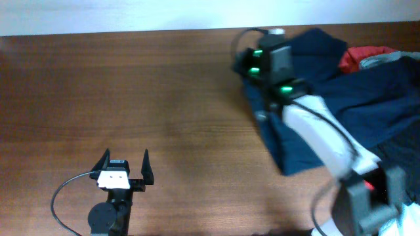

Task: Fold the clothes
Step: 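Drag the navy shorts left and lay them flat on the table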

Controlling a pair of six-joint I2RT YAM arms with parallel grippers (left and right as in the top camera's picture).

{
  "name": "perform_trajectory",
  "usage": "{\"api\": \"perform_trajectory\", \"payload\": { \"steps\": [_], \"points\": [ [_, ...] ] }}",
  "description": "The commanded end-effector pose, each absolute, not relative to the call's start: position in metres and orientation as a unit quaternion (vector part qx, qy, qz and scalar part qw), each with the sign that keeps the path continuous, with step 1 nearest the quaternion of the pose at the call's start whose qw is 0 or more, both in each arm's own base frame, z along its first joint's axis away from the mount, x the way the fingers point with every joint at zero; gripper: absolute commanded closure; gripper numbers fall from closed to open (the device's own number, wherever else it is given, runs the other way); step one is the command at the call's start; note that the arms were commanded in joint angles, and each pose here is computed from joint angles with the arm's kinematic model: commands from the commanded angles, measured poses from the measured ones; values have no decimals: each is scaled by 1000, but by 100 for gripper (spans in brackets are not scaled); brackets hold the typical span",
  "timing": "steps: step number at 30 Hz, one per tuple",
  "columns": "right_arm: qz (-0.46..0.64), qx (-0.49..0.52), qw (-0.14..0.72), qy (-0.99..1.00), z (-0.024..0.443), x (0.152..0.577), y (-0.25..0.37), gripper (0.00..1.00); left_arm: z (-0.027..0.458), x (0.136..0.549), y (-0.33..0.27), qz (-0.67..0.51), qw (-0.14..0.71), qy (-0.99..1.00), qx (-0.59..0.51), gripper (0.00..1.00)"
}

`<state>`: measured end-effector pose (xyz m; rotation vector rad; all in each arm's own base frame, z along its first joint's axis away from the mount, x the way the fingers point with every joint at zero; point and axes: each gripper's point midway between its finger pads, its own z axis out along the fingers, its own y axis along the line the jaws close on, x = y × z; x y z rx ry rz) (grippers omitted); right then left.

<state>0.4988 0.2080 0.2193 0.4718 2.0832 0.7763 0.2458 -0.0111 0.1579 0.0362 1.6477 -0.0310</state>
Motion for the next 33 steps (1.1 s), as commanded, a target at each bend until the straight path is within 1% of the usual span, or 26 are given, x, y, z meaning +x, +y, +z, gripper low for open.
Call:
{"api": "perform_trajectory", "payload": {
  "steps": [1, 4, 6, 8, 9, 10, 11, 12, 13, 14, 16, 17, 19, 23, 28, 33],
  "points": [
    [347, 166, 434, 815, 203, 510, 262, 94, 156, 246, -9, -5, 678, 735, 18, 1],
    [382, 143, 456, 791, 192, 519, 298, 93, 156, 246, -9, -5, 678, 735, 18, 1],
    [394, 135, 462, 783, 183, 522, 310, 93, 156, 246, -9, -5, 678, 735, 18, 1],
    [402, 130, 466, 777, 180, 523, 317, 89, 156, 246, -9, -5, 678, 735, 18, 1],
    [407, 126, 466, 775, 181, 523, 319, 83, 156, 246, -9, -5, 678, 735, 18, 1],
    [410, 117, 468, 774, 182, 522, 321, 73, 156, 246, -9, -5, 678, 735, 18, 1],
    [413, 103, 469, 774, 185, 521, 324, 57, 156, 246, -9, -5, 678, 735, 18, 1],
    [420, 79, 470, 772, 191, 519, 329, 38, 156, 246, -9, -5, 678, 735, 18, 1],
    [426, 65, 470, 770, 197, 519, 333, 17, 156, 246, -9, -5, 678, 735, 18, 1],
    [433, 51, 472, 766, 204, 519, 336, 1, 156, 246, -9, -5, 678, 735, 18, 1],
    [443, 25, 478, 758, 219, 519, 343, 2, 156, 246, -9, -5, 678, 735, 18, 1],
    [454, 0, 486, 747, 237, 519, 348, 2, 156, 246, -9, -5, 678, 735, 18, 1],
    [467, -29, 485, 739, 257, 518, 352, 2, 156, 246, -9, -5, 678, 735, 18, 1],
    [441, -66, 463, 766, 287, 520, 333, 2, 156, 246, -9, -5, 678, 735, 18, 1],
    [329, -77, 439, 833, 304, 520, 263, 2, 156, 246, -9, -5, 678, 735, 18, 1],
    [189, -21, 393, 900, 304, 506, 149, 2, 156, 246, -9, -5, 678, 735, 18, 1]
  ]
}}
